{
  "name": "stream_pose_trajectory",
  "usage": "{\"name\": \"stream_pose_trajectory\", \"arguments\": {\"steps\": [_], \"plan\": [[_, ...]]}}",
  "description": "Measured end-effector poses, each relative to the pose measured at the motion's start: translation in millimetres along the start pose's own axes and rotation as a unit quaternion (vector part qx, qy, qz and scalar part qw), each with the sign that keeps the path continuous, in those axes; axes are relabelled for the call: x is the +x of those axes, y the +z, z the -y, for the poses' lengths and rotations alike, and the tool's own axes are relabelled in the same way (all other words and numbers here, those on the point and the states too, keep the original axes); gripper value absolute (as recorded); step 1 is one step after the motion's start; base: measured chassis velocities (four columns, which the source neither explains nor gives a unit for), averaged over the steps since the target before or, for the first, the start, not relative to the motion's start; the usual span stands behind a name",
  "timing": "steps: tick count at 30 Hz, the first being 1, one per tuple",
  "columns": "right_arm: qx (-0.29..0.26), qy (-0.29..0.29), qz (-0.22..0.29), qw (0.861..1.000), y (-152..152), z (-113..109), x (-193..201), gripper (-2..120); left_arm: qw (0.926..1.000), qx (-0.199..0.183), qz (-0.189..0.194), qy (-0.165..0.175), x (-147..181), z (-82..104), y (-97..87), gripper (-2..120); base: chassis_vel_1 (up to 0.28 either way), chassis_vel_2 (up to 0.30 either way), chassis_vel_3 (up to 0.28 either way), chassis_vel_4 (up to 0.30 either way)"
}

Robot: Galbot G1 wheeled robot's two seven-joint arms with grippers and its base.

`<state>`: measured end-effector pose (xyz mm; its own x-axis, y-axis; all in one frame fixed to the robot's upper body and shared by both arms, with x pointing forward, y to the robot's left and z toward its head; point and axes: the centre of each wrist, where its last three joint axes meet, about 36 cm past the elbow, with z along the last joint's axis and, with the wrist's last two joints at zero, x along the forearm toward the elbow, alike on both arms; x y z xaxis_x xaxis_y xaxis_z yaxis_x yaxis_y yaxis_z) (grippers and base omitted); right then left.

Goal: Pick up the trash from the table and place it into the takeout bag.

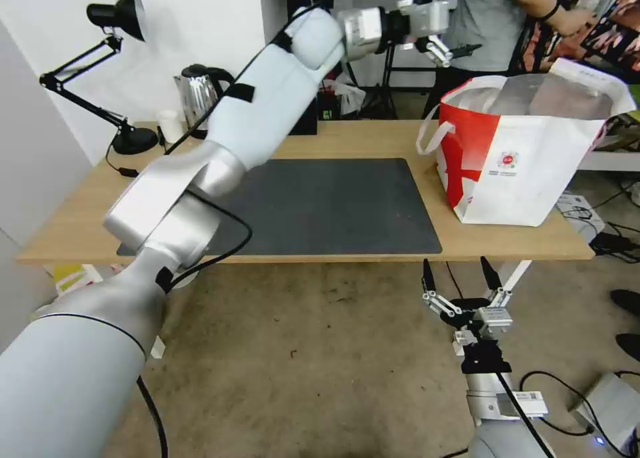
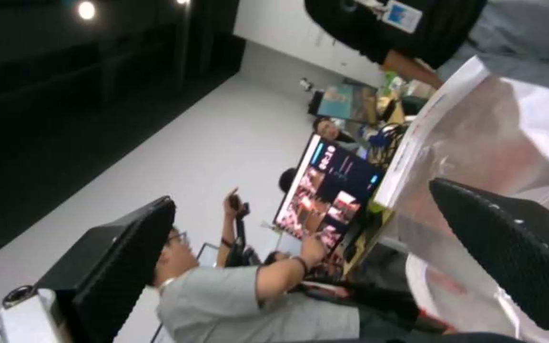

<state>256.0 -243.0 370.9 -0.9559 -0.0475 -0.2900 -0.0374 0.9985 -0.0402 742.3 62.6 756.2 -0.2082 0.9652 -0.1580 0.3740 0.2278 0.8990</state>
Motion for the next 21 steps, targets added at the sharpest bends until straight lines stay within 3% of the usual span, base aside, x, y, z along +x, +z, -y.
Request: {"name": "stream_pose_trajectory", "arguments": {"steps": [14,20,21], "plan": [[0.000,0.000,0.000,1.000,0,0,0,100,0.9981,0.021,-0.022,-0.053,90,1.7,15.1,100,0.000,0.000,0.000,0.000],[0.000,0.000,0.000,1.000,0,0,0,100,0.9940,0.041,-0.025,-0.098,131,10.6,15.6,100,0.000,0.000,0.000,0.000],[0.000,0.000,0.000,1.000,0,0,0,100,0.9909,0.055,-0.028,-0.120,146,17.1,16.0,100,0.000,0.000,0.000,0.000]]}}
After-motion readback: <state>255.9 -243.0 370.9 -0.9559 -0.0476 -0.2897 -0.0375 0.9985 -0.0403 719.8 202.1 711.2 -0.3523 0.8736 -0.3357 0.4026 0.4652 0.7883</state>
